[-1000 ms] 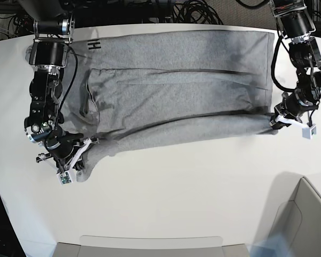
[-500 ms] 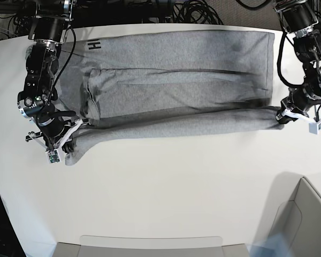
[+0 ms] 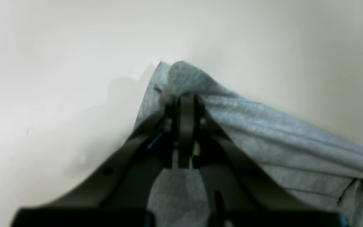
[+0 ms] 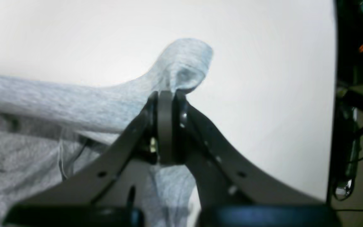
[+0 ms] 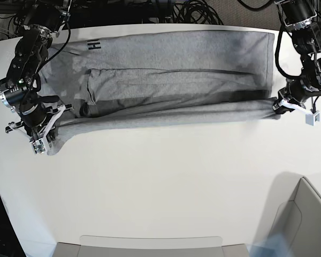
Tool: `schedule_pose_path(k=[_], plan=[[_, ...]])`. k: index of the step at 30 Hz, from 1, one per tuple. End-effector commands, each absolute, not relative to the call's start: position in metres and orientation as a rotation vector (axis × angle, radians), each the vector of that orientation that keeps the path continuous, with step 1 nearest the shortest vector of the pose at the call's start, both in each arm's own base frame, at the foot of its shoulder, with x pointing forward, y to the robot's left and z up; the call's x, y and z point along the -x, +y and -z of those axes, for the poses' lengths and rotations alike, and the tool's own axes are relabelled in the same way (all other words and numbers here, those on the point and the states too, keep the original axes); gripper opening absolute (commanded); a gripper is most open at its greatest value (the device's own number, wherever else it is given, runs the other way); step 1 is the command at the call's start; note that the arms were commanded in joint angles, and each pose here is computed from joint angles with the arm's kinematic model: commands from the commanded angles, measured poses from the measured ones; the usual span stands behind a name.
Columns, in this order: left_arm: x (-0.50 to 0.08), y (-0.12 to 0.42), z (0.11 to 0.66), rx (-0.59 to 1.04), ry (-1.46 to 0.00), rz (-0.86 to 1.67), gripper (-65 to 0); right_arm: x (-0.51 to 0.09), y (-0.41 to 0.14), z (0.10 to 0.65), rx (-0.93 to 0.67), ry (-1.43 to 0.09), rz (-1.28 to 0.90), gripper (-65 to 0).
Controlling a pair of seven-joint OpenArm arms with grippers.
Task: Fold the T-shirt properly
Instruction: 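Drag the folded shirt with both grippers toward the robot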
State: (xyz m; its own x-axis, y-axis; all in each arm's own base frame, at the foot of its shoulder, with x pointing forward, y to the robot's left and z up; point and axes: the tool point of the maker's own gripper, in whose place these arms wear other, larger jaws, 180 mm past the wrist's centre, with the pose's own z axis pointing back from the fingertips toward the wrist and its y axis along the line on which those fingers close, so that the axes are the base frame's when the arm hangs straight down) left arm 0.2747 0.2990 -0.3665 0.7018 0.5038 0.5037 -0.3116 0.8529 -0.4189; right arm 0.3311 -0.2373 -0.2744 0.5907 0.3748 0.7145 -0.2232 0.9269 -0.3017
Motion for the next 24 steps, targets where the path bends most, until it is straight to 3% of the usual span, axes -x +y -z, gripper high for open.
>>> schedule_pose_path(k=[1,19,24], plan=[[-0.277,0.305,0.355,0.293,-0.683,-0.441,-65.0,-0.332,-0.242,0.265,0.217,-0.896,-0.362,-65.0],[-0.242,0.288,0.363,0.328,-0.627,-0.417,-65.0,-0.269,-0.237,0.305,0.21,-0.75,-0.405,-65.0],[-0.239,0.278,0.351,0.327,-0.627,-0.364,-65.0,-0.267,-0.241,0.297,0.141,-0.8,-0.34,-65.0]])
